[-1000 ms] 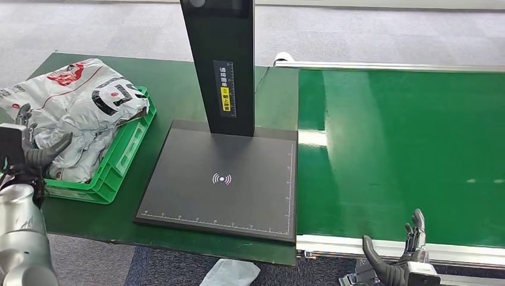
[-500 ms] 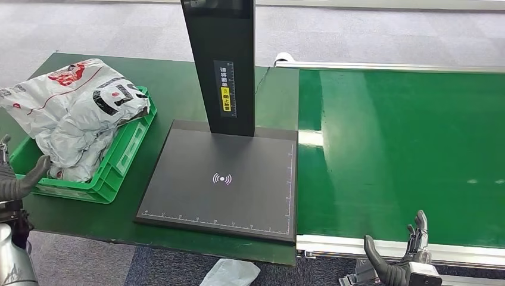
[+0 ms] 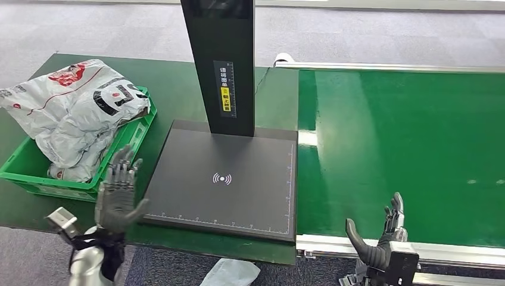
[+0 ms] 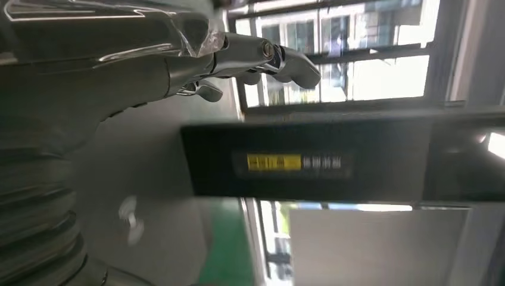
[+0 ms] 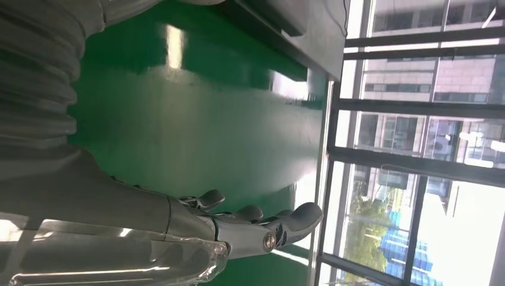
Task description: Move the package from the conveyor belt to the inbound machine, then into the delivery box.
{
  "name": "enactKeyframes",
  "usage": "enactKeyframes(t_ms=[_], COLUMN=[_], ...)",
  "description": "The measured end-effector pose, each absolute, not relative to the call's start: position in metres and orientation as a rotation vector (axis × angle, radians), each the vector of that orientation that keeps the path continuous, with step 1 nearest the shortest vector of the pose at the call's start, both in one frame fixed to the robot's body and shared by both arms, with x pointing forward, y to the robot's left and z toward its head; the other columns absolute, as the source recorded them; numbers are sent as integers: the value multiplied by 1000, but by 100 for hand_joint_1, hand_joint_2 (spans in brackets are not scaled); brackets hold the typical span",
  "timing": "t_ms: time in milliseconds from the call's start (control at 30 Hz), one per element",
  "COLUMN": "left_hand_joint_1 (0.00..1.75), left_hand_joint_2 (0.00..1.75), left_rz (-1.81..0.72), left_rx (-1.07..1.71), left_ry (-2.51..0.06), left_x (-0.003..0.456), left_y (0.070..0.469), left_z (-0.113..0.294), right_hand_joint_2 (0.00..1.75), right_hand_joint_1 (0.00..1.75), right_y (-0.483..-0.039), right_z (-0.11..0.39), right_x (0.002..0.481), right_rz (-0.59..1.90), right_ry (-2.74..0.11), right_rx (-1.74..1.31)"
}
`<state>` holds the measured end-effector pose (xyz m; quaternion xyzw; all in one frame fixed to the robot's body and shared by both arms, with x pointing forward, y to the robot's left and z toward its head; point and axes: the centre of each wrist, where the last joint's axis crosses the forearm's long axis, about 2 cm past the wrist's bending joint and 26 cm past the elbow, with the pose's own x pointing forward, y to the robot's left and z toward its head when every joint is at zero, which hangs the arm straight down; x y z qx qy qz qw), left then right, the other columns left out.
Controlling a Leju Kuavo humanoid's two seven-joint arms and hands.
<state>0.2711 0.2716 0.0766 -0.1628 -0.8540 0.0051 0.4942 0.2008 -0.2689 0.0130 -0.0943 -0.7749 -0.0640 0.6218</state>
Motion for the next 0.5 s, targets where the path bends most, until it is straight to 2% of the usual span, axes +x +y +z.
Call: enactKeyframes(t_ms=[167,500], left_hand_joint_1=[0,0], left_hand_joint_2=[175,175], left_rz=[14,28], left_rx=[-445,-409], left_ry=[-1978,-1831], left_x=[269,261], left_y=[229,200], left_z=[61,32], right_hand_joint_2=[175,175], right_hand_joint_1=[0,0], right_y=[-262,-247], right_z=[10,5], right_x=[204,203], right_rz=[-135,-99], right_ry=[-1772,-1751], right_rx=[-187,-119])
